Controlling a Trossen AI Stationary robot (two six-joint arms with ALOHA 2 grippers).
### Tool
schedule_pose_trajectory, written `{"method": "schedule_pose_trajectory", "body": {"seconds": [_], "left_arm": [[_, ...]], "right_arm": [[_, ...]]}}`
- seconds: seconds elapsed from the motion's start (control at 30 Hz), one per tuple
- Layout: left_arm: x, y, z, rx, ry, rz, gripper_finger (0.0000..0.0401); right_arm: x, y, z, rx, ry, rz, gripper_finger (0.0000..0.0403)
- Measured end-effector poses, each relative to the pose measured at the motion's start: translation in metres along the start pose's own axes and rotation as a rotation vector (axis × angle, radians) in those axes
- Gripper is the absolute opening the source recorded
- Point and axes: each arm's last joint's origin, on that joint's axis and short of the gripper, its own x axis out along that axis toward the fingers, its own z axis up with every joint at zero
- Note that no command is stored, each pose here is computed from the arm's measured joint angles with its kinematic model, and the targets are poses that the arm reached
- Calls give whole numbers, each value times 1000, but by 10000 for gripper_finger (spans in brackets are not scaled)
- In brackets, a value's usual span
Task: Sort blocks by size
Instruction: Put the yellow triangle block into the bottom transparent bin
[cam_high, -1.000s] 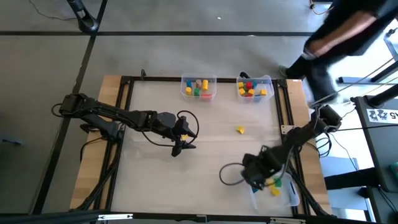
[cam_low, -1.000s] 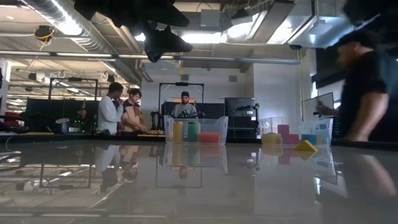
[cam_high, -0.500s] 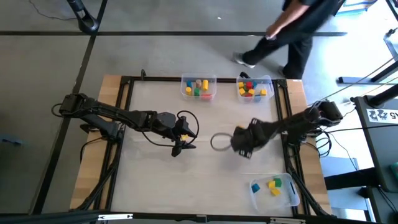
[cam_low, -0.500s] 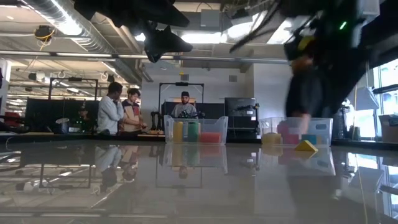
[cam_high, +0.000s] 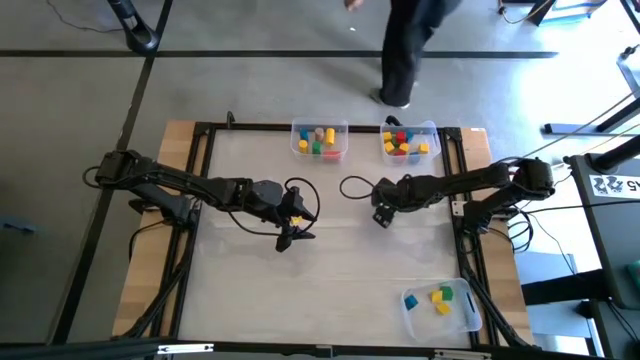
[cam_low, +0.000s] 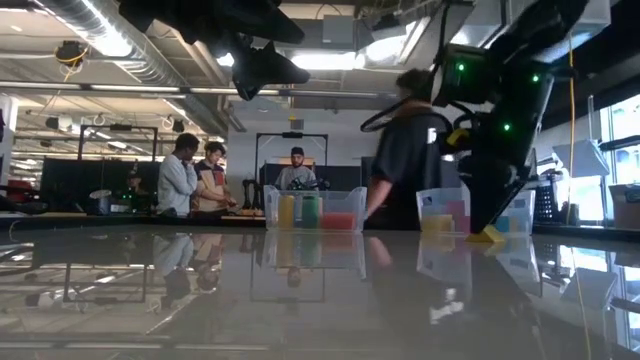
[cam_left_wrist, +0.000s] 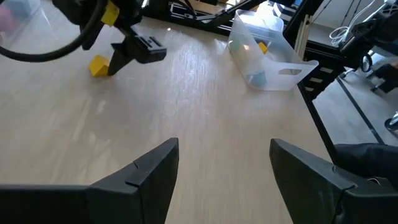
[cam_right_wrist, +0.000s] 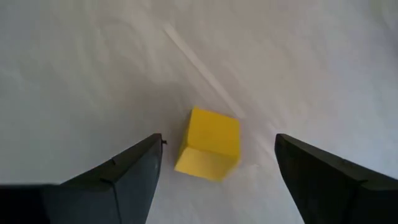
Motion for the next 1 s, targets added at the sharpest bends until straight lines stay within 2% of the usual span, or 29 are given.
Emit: {"method": "schedule_pose_trajectory", "body": {"seconds": [0.37, 0.5, 0.7, 0.83, 1.0], "left_arm": [[0, 1, 0, 0, -5, 18, 239], [0, 1, 0, 0, -5, 19, 239], [0, 1, 0, 0, -6, 20, 239], [0, 1, 0, 0, -5, 21, 239], [0, 1, 0, 0, -6, 21, 239]], "right_arm": [[19, -7, -11, 61, -33, 61, 300], [19, -7, -11, 103, -19, 81, 251], [18, -7, -12, 101, -12, 79, 139], [3, 3, -16, 44, -5, 108, 132], [-43, 27, -22, -32, -4, 207, 132]]}}
